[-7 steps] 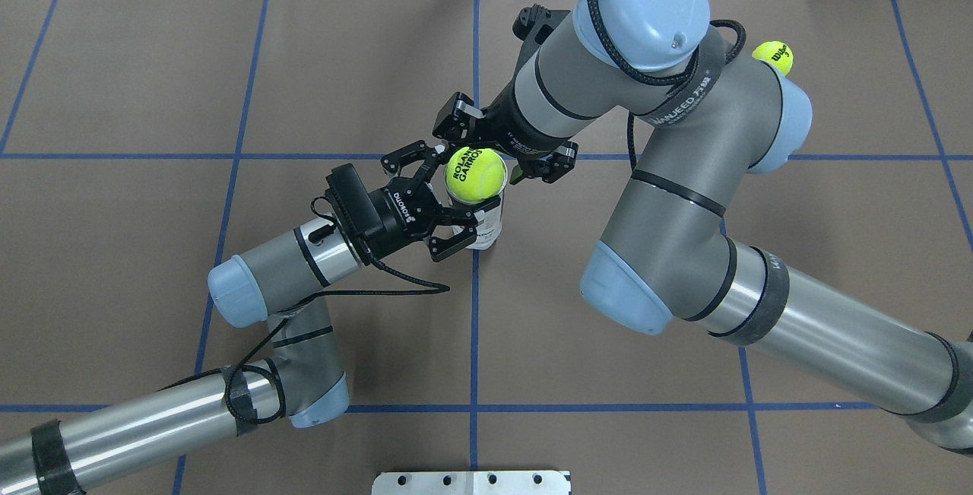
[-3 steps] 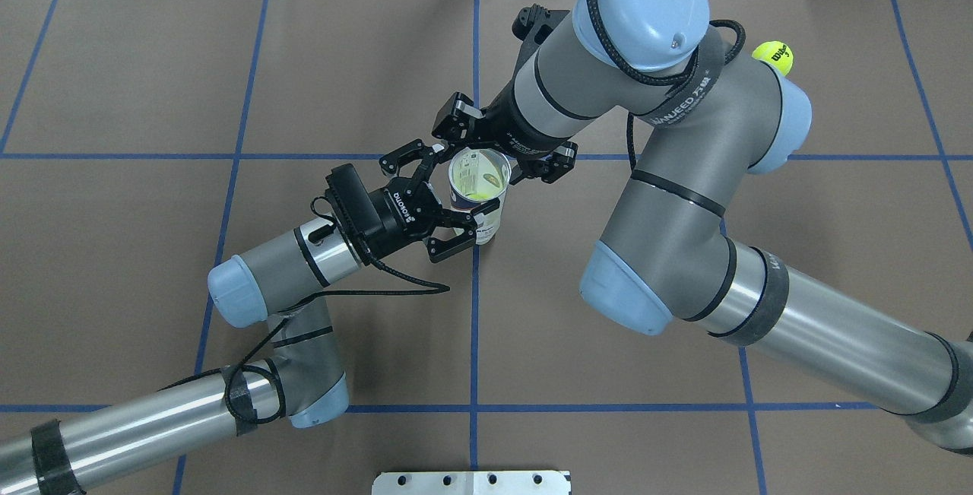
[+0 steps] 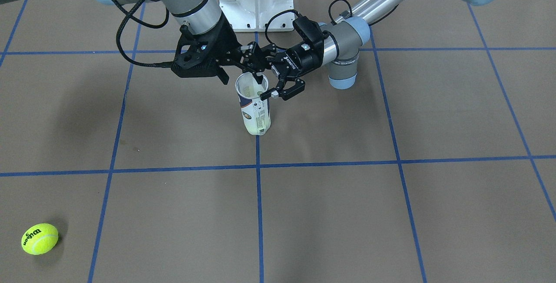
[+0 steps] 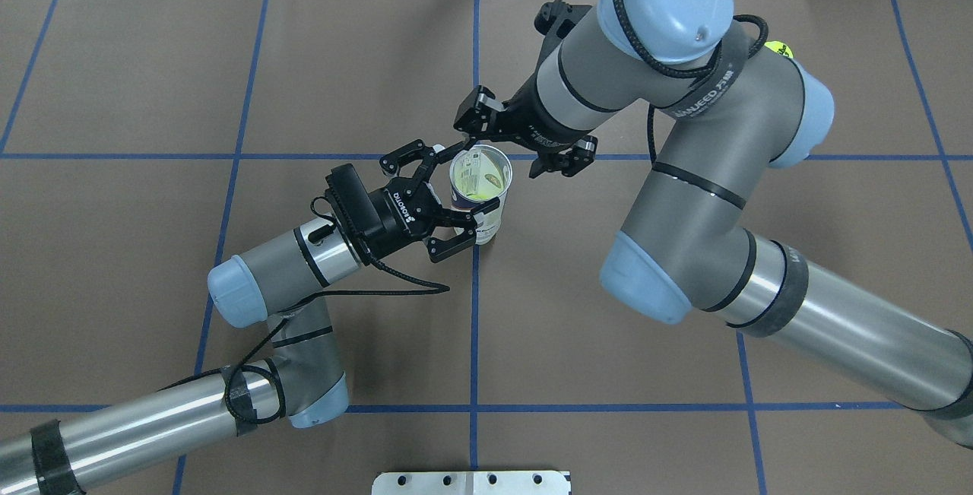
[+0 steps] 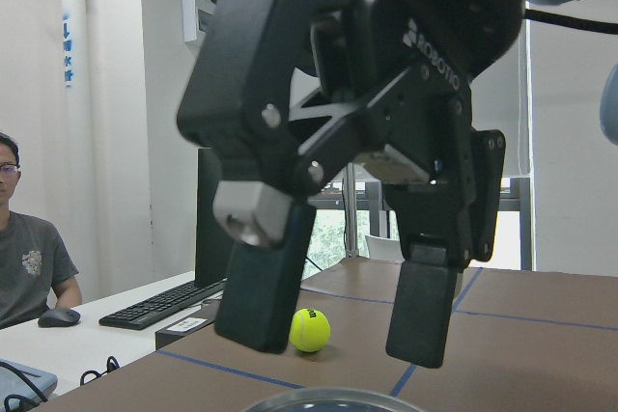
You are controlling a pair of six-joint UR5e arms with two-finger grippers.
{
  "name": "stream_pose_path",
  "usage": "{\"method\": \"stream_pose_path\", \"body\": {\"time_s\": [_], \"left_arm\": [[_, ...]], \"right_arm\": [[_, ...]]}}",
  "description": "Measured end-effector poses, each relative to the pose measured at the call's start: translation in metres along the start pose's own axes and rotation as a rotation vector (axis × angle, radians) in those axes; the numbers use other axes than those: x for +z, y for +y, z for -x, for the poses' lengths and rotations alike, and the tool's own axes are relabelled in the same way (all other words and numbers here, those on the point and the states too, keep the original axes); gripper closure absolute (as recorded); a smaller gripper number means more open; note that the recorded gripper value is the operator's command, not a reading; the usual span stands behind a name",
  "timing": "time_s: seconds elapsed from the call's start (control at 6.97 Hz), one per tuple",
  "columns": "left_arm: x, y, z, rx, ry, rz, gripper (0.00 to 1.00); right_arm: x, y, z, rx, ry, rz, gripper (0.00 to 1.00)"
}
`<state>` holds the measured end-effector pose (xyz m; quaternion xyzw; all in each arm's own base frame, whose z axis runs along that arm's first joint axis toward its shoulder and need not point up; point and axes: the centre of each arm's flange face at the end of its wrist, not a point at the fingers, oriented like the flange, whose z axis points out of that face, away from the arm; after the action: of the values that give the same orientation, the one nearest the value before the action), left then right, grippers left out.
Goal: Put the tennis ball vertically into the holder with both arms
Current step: 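Move the right gripper to the second yellow tennis ball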
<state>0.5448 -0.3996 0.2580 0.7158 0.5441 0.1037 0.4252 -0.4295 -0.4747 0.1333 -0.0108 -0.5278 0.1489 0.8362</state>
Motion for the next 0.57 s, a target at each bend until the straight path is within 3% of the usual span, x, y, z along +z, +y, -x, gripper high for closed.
{"method": "stream_pose_path", "body": {"time_s": [0.29,0.57], "left_arm": [[0.0,0.0,0.002,0.0,-0.017,-0.004,0.12],[0.0,-0.001,0.005,0.001,-0.04,-0.009,0.12]], "right_arm": [[-0.013,-0.051,-0.048,0.03,0.046,-0.049,0.09],[-0.026,-0.093,-0.088,0.006,0.087,-0.088,0.09]]}}
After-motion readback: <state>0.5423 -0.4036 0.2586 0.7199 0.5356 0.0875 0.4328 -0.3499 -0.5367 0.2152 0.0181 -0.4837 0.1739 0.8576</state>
